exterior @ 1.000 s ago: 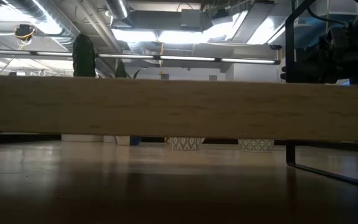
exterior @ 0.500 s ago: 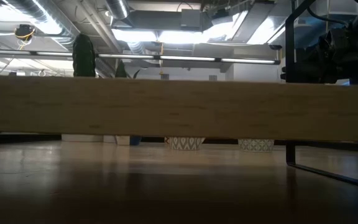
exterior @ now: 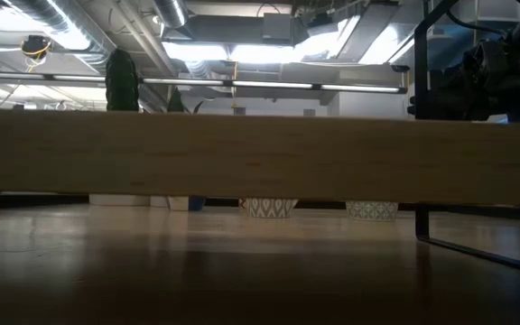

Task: Place coffee mugs
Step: Put the blue mug on the shelf

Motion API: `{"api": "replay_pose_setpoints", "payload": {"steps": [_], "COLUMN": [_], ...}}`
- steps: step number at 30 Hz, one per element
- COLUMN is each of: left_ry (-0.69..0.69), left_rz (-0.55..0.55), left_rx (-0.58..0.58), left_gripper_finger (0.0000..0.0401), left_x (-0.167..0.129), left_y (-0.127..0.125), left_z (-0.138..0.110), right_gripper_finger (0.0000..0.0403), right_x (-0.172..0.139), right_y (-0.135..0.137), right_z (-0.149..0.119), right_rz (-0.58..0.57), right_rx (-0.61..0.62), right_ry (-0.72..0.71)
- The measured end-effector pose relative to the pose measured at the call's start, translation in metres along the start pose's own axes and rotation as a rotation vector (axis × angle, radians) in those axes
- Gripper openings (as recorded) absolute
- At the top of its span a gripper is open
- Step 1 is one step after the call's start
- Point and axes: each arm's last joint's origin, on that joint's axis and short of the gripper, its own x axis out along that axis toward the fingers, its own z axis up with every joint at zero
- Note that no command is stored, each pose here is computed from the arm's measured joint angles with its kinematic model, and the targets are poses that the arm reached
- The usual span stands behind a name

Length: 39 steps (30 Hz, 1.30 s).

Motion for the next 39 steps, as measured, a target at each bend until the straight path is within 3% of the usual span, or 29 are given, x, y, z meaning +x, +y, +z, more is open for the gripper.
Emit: {"api": "replay_pose_setpoints", "payload": {"steps": [6, 12, 24, 39], "left_ry": [0.090, 0.170, 0.271, 0.306], "left_rz": [0.135, 0.165, 0.159, 0.133], "left_rx": [0.007, -0.050, -0.055, -0.137], "left_gripper_finger": [0.0153, 0.0153, 0.0153, 0.0153], "left_x": [0.040, 0.085, 0.176, 0.224], "left_y": [0.072, 0.111, 0.122, 0.126], "left_z": [0.024, 0.021, -0.013, -0.048], "right_gripper_finger": [0.0111, 0.0111, 0.0111, 0.0111], "right_x": [0.000, 0.000, 0.000, 0.000], "right_y": [0.000, 0.000, 0.000, 0.000], "right_z": [0.000, 0.000, 0.000, 0.000], "right_rz": [0.004, 0.006, 0.007, 0.007], "right_rx": [0.000, -0.001, -0.001, -0.007], "right_ry": [0.001, 0.001, 0.001, 0.001]}}
